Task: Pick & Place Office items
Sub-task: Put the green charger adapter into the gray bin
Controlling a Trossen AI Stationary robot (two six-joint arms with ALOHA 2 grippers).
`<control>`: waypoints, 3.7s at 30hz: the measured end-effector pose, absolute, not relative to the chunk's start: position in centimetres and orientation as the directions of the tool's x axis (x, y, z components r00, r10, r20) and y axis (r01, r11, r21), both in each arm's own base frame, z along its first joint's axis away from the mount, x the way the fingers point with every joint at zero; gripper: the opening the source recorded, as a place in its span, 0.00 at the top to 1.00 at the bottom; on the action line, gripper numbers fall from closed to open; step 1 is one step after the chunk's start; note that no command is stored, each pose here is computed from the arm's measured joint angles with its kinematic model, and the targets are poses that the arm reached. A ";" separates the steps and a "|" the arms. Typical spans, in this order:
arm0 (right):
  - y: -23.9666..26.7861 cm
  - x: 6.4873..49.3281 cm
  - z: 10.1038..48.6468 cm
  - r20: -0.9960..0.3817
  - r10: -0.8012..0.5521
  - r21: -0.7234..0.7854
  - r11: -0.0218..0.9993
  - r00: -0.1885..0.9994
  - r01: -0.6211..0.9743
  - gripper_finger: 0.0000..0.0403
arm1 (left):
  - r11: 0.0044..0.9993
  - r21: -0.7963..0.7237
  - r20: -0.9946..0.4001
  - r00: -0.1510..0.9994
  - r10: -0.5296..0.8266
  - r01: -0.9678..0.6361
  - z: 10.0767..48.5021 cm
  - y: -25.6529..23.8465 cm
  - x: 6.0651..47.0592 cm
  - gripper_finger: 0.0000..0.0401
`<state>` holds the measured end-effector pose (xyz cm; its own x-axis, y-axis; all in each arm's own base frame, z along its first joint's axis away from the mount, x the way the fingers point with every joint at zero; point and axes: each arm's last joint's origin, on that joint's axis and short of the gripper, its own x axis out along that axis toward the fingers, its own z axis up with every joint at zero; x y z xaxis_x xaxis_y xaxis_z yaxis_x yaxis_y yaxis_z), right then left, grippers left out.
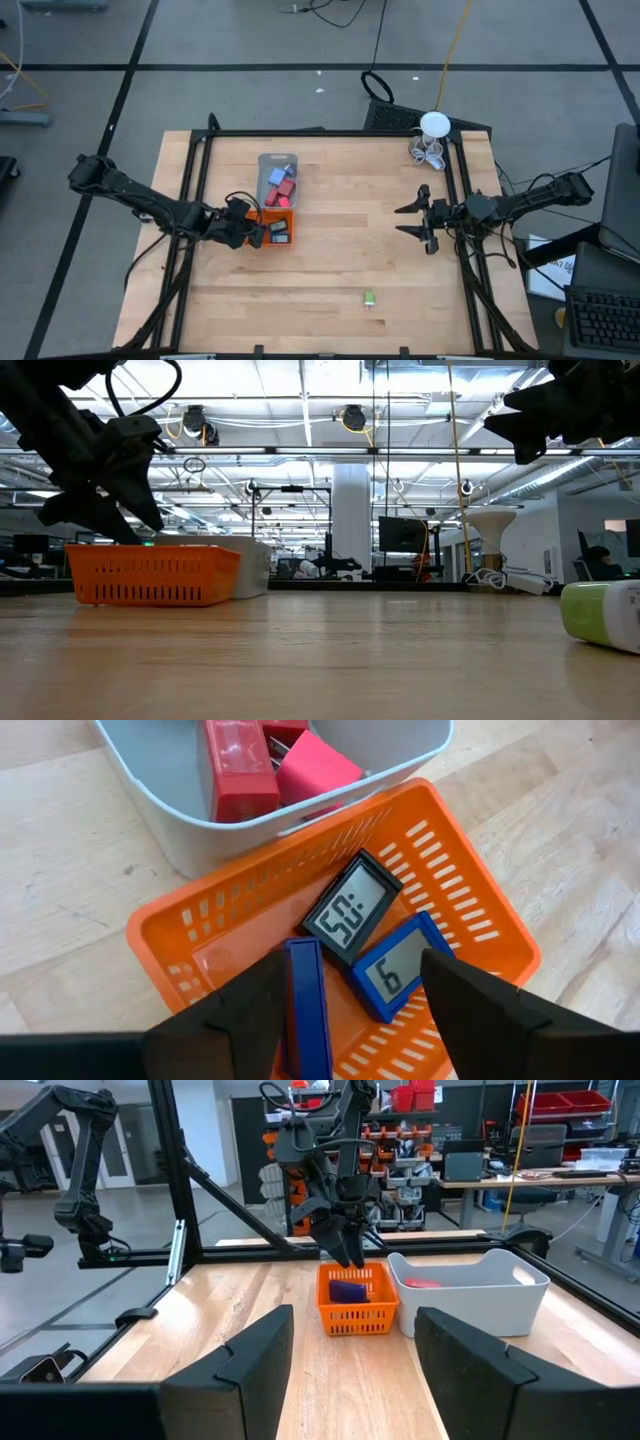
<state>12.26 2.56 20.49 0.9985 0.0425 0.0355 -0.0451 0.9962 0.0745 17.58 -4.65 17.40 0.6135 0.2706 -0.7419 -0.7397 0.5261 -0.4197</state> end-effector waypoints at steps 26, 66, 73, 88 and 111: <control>9.7 16.1 17.0 -0.068 0.383 0.135 0.919 0.921 -0.372 0.30 | 0.506 -0.496 -0.679 0.679 0.281 -0.705 18.0 -4.8 18.3 0.40; 17.2 22.8 9.8 -0.592 0.253 0.048 0.959 0.765 -0.280 0.53 | 0.479 -0.620 -0.584 0.774 0.247 -0.621 19.0 -5.1 19.3 0.40; 17.1 23.0 9.8 -0.590 0.248 0.021 0.956 0.768 -0.293 0.70 | 0.479 -0.620 -0.583 0.773 0.248 -0.621 19.0 -5.1 19.3 0.40; 16.1 23.6 9.8 -0.593 0.218 -0.015 0.960 0.775 -0.281 0.99 | 0.478 -0.620 -0.583 0.773 0.250 -0.622 19.0 -5.1 19.3 0.40; 13.0 23.7 15.9 -0.489 0.169 -0.130 0.956 0.856 -0.263 1.00 | 0.605 -0.622 -0.406 0.865 0.294 -0.497 20.3 -5.4 20.8 0.40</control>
<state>23.67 12.99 15.86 0.8556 0.1685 -0.4894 -0.2625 0.9561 -0.1298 20.84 -5.42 20.34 0.8652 0.2937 -0.4064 -0.4974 0.6048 -0.6219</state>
